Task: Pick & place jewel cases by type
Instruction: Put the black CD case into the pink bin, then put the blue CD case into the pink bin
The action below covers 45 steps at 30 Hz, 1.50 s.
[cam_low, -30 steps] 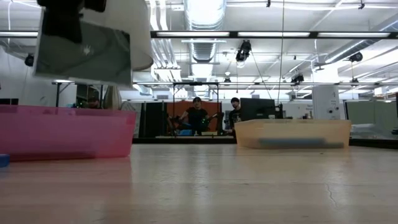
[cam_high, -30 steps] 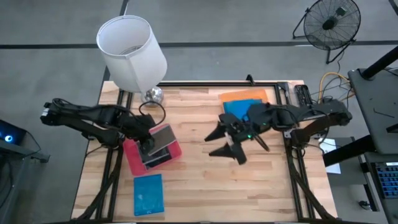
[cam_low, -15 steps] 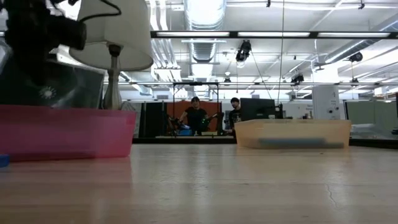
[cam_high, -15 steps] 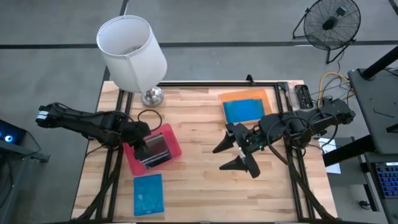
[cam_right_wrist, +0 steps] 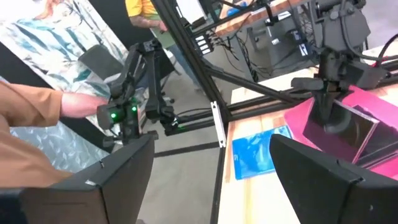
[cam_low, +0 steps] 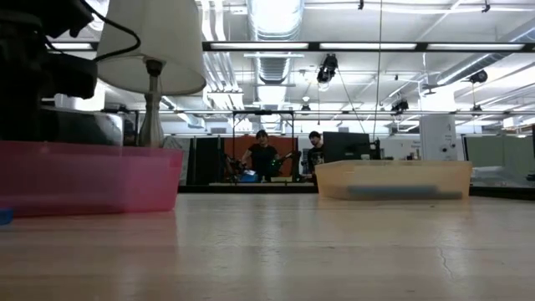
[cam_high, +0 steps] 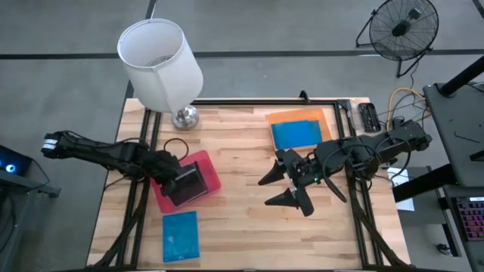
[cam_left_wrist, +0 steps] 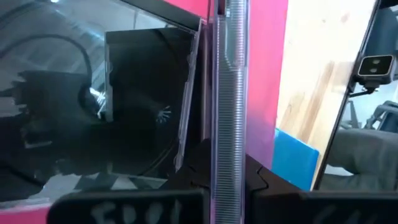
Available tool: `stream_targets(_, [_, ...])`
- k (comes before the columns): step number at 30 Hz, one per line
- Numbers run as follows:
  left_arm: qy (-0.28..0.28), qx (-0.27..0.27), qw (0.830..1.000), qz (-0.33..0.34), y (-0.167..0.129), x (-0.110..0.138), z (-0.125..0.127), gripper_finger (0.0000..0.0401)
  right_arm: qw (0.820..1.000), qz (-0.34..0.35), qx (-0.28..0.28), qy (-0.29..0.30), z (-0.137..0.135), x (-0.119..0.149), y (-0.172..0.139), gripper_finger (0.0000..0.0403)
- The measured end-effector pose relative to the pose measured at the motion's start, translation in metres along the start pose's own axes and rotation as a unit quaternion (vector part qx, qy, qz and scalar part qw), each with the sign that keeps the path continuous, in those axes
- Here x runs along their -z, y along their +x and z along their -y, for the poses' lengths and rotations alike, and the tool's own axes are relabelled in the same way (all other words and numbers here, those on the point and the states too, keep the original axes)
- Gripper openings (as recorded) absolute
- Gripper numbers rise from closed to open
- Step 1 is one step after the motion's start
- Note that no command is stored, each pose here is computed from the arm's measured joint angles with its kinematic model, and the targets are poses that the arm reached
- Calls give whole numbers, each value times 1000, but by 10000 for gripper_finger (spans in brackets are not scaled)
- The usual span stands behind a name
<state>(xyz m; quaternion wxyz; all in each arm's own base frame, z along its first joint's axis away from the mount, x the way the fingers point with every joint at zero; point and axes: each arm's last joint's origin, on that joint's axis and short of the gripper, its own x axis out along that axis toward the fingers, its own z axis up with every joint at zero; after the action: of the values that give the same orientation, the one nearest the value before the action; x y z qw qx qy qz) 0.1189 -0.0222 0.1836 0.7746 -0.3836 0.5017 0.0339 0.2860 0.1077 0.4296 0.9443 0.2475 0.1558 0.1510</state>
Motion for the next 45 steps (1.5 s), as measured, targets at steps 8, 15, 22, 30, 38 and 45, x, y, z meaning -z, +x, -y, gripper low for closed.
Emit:
stream_targets(8, [12, 4, 1000, 22, -7, -4, 6, 11, 1000, -2, 1, 4, 1, 1, 2, 305])
stream_targets(15, [6, -41, 998, 50, -17, -7, 8, 110, 1000, -9, 1, 5, 0, 4, 6, 306])
stream_targets(22, [5, -84, 993, 86, -26, -10, 10, 235, 1000, -11, 3, 3, 1, 6, 6, 300])
stream_targets(30, [22, -114, 983, 139, -46, -17, 21, 310, 1000, -13, 3, -6, 2, 7, 7, 302])
stream_targets(38, [-127, -41, 978, 163, -71, -23, 41, 312, 1000, -17, 5, -12, 3, 8, 8, 300])
stream_targets(45, [-222, 6, 961, 167, -85, -26, 62, 312, 1000, -21, 9, -9, 5, 12, 9, 303])
